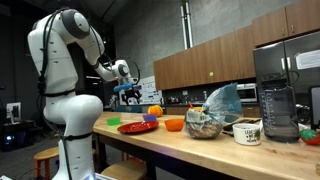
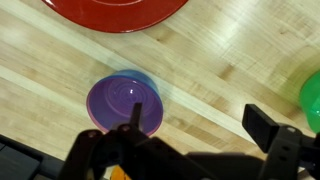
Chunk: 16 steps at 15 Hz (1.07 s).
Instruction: Pour the contents in the blue bowl into the orange bowl
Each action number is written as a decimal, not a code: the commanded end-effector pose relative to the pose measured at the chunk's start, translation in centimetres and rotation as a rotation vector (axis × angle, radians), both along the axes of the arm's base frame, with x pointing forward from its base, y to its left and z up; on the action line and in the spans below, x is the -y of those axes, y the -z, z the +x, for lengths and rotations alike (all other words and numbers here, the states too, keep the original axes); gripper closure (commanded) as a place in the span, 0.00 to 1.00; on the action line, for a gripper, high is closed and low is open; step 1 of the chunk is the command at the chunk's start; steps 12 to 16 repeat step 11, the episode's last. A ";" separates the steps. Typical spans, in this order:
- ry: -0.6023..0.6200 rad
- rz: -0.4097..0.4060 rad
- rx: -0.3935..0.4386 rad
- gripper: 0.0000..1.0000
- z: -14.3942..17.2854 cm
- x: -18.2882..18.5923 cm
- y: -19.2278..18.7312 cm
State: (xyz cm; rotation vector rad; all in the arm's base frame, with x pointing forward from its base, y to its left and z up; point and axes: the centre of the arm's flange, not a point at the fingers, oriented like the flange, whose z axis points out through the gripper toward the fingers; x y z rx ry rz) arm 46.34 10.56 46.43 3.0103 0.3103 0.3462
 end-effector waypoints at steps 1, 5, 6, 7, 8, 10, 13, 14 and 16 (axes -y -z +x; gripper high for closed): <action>-0.003 0.022 0.025 0.00 -3.3 1.2 -1.3; -0.007 0.045 0.042 0.00 -5.3 1.8 -2.4; -0.005 0.052 0.047 0.00 -5.7 2.0 -2.6; -0.003 0.055 0.053 0.00 -6.2 2.2 -2.8; 0.003 0.055 0.059 0.00 -6.6 2.3 -3.0; 0.012 0.060 0.073 0.00 -7.5 2.7 -3.4; 0.016 0.059 0.082 0.00 -7.9 2.8 -3.6; 0.016 0.059 0.082 0.00 -7.9 2.8 -3.6; 0.016 0.059 0.082 0.00 -7.9 2.8 -3.6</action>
